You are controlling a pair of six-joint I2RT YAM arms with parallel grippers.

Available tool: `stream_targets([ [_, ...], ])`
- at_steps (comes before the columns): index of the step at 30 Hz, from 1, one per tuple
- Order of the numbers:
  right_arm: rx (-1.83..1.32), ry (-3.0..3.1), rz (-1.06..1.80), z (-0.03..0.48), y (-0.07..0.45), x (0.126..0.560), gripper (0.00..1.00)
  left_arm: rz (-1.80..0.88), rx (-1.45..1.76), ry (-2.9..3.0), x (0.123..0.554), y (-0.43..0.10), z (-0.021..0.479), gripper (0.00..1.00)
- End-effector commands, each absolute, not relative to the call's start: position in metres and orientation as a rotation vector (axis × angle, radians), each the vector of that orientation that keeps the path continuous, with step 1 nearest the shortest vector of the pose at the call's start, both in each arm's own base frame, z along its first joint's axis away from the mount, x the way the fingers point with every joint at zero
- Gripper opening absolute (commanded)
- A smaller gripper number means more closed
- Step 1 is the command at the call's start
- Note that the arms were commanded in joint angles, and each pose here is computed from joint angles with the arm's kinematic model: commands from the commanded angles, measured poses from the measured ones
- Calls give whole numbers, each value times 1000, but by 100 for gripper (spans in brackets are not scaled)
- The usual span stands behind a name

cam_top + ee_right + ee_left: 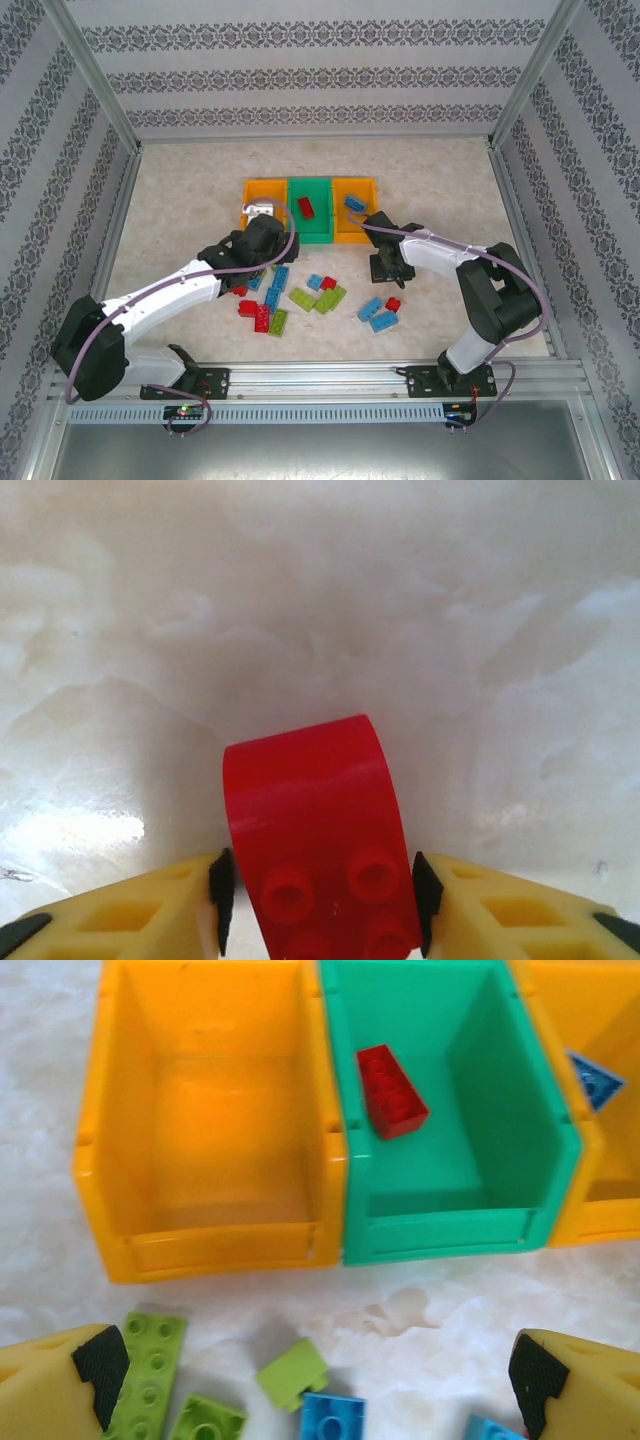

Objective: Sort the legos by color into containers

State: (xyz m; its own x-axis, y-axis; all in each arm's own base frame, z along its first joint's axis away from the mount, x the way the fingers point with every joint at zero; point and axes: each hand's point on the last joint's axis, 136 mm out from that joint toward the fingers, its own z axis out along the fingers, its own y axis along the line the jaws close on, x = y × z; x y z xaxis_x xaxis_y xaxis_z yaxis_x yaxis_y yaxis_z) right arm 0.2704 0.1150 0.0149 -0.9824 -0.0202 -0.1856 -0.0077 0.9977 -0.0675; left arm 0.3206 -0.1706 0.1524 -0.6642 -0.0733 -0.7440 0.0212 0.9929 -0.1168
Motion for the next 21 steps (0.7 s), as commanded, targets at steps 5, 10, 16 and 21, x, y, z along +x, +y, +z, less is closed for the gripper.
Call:
stream_targets([
  [5,-65,2820,-50,51,128,288,31,-53,-192,2301,307,-117,146,99],
  [10,-97,2655,234,112,178,320,28,-26,-285,2334,296,-88,134,99],
  [16,-219,2528,524,156,263,360,27,36,-326,2379,285,-70,125,99],
  [21,-230,2524,551,154,295,398,28,63,-368,2404,277,-61,118,99],
])
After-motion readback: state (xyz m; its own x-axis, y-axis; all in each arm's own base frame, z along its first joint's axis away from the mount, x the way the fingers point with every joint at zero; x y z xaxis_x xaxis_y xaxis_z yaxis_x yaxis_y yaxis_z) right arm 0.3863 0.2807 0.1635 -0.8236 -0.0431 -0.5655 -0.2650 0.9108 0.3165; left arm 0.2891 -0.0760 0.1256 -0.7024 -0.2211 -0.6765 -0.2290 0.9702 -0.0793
